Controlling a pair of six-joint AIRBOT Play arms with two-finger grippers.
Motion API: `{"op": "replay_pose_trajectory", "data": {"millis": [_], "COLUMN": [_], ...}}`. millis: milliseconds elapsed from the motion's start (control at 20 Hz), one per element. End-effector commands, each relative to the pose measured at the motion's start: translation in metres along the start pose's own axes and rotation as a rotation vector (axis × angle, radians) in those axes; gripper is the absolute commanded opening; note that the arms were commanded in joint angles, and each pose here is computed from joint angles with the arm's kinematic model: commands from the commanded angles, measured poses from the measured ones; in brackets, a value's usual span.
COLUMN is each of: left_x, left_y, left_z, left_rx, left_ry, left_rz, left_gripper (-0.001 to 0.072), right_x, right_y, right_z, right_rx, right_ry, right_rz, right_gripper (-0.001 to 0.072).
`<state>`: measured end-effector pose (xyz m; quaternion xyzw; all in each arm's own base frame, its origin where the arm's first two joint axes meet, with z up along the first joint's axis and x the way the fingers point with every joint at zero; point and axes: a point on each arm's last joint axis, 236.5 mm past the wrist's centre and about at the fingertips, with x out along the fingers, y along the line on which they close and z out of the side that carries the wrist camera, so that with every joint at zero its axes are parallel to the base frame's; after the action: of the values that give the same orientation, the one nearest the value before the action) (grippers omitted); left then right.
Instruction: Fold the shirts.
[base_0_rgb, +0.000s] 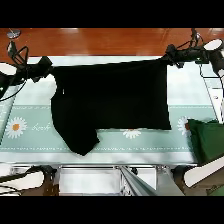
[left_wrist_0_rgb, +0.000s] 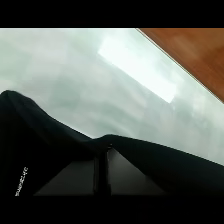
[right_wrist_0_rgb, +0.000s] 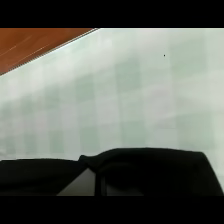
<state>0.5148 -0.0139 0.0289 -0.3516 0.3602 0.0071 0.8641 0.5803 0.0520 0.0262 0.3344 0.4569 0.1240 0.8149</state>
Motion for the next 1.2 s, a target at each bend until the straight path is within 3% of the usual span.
{"op": "replay_pose_trajectory", "data": {"millis": [0, 200, 350, 600, 850, 900, 950, 1000, 1150], "left_x": [0.016, 0.007, 0.004, 0.019, 0.016, 0.012, 0.007, -0.001, -0.041], "left_y": [0.007, 0.011, 0.024, 0.047, 0.065, 0.068, 0.07, 0.071, 0.081], "left_z": [-0.006, -0.03, -0.071, -0.111, -0.106, -0.108, -0.112, -0.116, -0.122], "left_rx": [-0.034, -0.041, 0.09, 0.06, 0.015, 0.005, -0.002, -0.003, 0.016], "left_ry": [0.009, 0.148, 0.329, 0.479, 0.492, 0.509, 0.539, 0.578, 0.716], "left_rz": [0.007, 0.002, 0.009, 0.041, 0.058, 0.057, 0.054, 0.053, 0.06], "left_gripper": [0.0034, 0.0034, 0.0034, 0.0033, 0.0034, 0.0052, 0.0293, 0.0716, 0.0701], "right_x": [0.009, -0.006, -0.013, -0.001, 0.004, 0.005, 0.004, -0.001, -0.039], "right_y": [-0.014, -0.026, -0.051, -0.07, -0.081, -0.082, -0.081, -0.081, -0.093], "right_z": [-0.01, -0.038, -0.081, -0.102, -0.122, -0.122, -0.122, -0.12, -0.108], "right_rx": [-0.002, 0.017, -0.042, -0.033, 0.0, 0.007, 0.011, 0.014, 0.024], "right_ry": [0.049, 0.193, 0.383, 0.466, 0.551, 0.551, 0.549, 0.551, 0.538], "right_rz": [-0.031, -0.03, -0.109, -0.158, -0.16, -0.163, -0.161, -0.159, -0.193], "right_gripper": [0.0023, 0.0023, 0.0024, 0.0024, 0.0028, 0.0244, 0.0647, 0.063, 0.0629]}}
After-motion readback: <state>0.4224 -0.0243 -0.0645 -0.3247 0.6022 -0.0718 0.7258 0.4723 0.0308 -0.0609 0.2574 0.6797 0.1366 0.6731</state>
